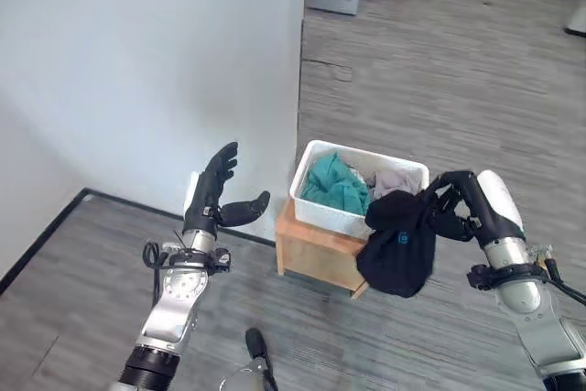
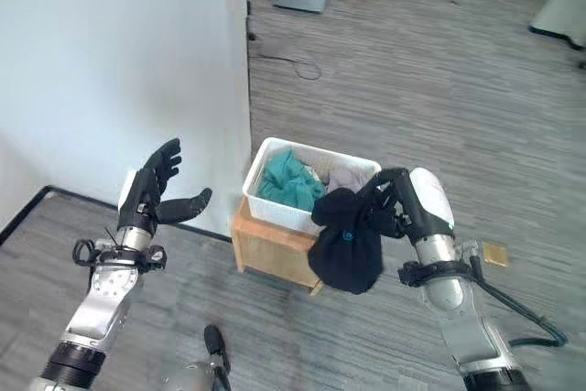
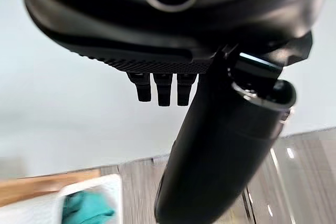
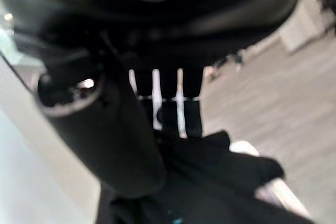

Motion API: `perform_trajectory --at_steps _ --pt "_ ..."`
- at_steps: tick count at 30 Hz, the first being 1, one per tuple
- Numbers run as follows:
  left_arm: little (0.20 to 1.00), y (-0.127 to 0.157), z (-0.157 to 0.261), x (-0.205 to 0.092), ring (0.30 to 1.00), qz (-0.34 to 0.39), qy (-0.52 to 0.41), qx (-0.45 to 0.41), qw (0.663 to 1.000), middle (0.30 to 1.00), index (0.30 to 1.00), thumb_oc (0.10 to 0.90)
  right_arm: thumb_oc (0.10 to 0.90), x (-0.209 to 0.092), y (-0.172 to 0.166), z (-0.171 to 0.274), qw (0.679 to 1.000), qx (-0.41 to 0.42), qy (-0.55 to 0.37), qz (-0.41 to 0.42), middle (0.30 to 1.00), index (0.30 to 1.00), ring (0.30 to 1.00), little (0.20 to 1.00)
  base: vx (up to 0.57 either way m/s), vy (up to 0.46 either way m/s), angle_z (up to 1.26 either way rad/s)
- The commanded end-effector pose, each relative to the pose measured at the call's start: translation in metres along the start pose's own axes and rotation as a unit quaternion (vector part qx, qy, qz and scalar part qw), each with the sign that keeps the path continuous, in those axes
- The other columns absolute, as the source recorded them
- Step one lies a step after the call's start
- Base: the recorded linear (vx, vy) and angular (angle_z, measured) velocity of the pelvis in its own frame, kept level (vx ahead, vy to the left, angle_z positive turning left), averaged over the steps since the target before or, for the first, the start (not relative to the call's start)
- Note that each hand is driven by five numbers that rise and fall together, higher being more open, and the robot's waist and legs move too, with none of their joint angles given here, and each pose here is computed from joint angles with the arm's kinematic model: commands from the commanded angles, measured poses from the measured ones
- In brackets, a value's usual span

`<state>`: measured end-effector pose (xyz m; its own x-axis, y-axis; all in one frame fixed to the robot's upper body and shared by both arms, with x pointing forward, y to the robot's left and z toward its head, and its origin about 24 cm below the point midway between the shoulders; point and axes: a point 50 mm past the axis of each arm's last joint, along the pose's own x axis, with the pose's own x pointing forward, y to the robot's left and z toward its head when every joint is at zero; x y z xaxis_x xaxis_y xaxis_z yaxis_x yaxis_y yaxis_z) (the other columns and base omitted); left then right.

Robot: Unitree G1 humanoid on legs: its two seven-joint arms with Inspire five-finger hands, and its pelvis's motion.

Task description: Pick up bed clothes into laundry basket.

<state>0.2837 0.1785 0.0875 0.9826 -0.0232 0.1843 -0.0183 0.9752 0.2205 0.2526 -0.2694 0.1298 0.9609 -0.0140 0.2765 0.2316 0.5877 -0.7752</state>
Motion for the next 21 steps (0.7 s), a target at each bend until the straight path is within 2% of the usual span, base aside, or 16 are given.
perform_trajectory --at_steps 1,2,5,8,9,14,21 --pt "0.9 -0.012 0.068 0.017 0.9 -0.01 -0.17 -0.028 0.985 0.9 0.9 0.8 0.4 0.038 -0.109 0.089 0.939 -0.044 -0.22 -0.261 0.3 0.3 0.3 0.3 0.3 0.09 0.04" --pt "0.9 -0.013 0.074 0.019 0.9 -0.013 -0.182 -0.028 0.983 0.9 0.9 0.8 0.4 0.037 -0.129 0.099 0.922 -0.04 -0.24 -0.301 0.3 0.3 0.3 0.3 0.25 -0.004 0.0" --pt "0.9 -0.022 0.077 0.023 0.9 -0.032 -0.189 -0.044 0.98 0.9 0.9 0.8 0.4 0.033 -0.161 0.11 0.9 -0.056 -0.264 -0.342 0.3 0.3 0.3 0.3 0.07 -0.169 0.27" --pt "0.9 -0.027 0.077 0.024 0.9 -0.044 -0.189 -0.054 0.98 0.9 0.9 0.8 0.4 0.031 -0.175 0.114 0.893 -0.075 -0.267 -0.354 0.3 0.3 0.3 0.3 0.03 -0.154 0.95" --pt "0.9 -0.033 0.071 0.021 0.9 -0.055 -0.176 -0.061 0.981 0.9 0.9 0.8 0.4 0.032 -0.186 0.131 0.878 -0.092 -0.297 -0.364 0.3 0.3 0.3 0.3 0.03 -0.076 1.03" --pt "0.9 -0.031 0.056 0.012 0.9 -0.061 -0.148 -0.075 0.984 0.9 0.9 0.8 0.4 0.049 -0.191 0.153 0.88 -0.1 -0.323 -0.335 0.3 0.3 0.3 0.3 0.04 -0.158 0.26" --pt "0.9 -0.025 0.043 0.003 0.9 -0.051 -0.122 -0.086 0.987 0.9 0.9 0.8 0.4 0.059 -0.172 0.159 0.897 -0.092 -0.332 -0.278 0.3 0.3 0.3 0.3 0.01 -0.099 0.08"
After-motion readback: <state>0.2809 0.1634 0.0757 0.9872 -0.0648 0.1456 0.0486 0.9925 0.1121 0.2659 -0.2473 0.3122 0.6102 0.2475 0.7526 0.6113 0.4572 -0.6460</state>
